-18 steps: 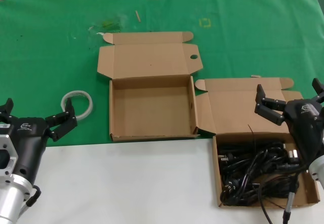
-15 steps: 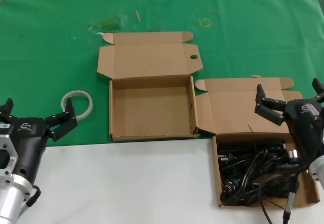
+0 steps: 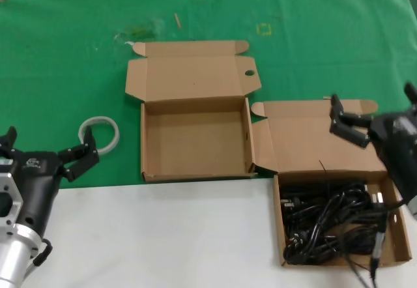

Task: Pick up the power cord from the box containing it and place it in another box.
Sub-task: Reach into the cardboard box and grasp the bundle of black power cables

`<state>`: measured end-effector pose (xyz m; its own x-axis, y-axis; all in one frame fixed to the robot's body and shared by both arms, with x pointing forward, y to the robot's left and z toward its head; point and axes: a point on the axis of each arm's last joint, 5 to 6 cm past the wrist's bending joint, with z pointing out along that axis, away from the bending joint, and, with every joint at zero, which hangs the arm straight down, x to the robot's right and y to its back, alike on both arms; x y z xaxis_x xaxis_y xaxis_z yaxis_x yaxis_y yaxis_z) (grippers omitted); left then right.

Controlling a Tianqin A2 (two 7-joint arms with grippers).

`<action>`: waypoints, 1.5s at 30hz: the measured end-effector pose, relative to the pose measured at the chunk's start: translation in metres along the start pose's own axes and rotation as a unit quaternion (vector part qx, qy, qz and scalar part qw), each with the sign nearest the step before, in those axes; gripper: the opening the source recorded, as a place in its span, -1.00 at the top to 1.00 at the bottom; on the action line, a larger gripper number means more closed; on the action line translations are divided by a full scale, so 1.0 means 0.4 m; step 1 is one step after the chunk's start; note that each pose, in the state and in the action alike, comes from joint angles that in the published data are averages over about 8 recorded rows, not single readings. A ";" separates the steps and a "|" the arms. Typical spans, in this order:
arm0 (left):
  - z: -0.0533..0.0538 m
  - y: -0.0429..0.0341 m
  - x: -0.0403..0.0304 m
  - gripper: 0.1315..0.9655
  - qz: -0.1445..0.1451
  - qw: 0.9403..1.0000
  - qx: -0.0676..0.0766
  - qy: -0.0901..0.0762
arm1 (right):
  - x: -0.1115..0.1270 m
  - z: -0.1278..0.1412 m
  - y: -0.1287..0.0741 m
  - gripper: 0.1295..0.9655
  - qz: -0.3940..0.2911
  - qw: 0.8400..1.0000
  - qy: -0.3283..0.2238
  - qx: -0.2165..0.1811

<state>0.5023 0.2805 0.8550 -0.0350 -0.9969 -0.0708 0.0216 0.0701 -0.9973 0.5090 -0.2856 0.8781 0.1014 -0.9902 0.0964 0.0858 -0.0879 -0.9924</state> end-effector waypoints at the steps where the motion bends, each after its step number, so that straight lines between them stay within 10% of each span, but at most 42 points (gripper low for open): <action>1: 0.000 0.000 0.000 -0.98 0.000 1.000 0.000 0.000 | 0.008 -0.005 -0.017 -1.00 -0.006 1.000 -0.012 0.008; 12: 0.000 0.000 0.000 -0.88 0.000 1.000 0.000 0.000 | 0.143 -0.184 -0.190 -1.00 -0.160 0.955 -0.250 0.003; 19: 0.000 0.000 0.000 -0.71 0.000 1.000 0.000 0.000 | 0.220 -0.280 -0.260 -1.00 -0.271 0.873 -0.398 -0.076; 27: 0.000 0.000 0.000 -0.33 0.000 1.000 0.000 0.000 | 0.238 -0.255 -0.206 -1.00 -0.399 0.775 -0.465 -0.152; 45: 0.000 0.000 0.000 0.61 0.000 1.000 0.000 0.000 | 0.135 -0.063 -0.052 -0.99 -0.475 0.754 -0.443 -0.100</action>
<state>0.5023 0.2806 0.8550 -0.0350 -0.9969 -0.0708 0.0216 0.0701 -0.9973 0.4876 -0.3399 0.9019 0.7180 -0.0160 0.6958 0.3944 -0.8144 -0.4257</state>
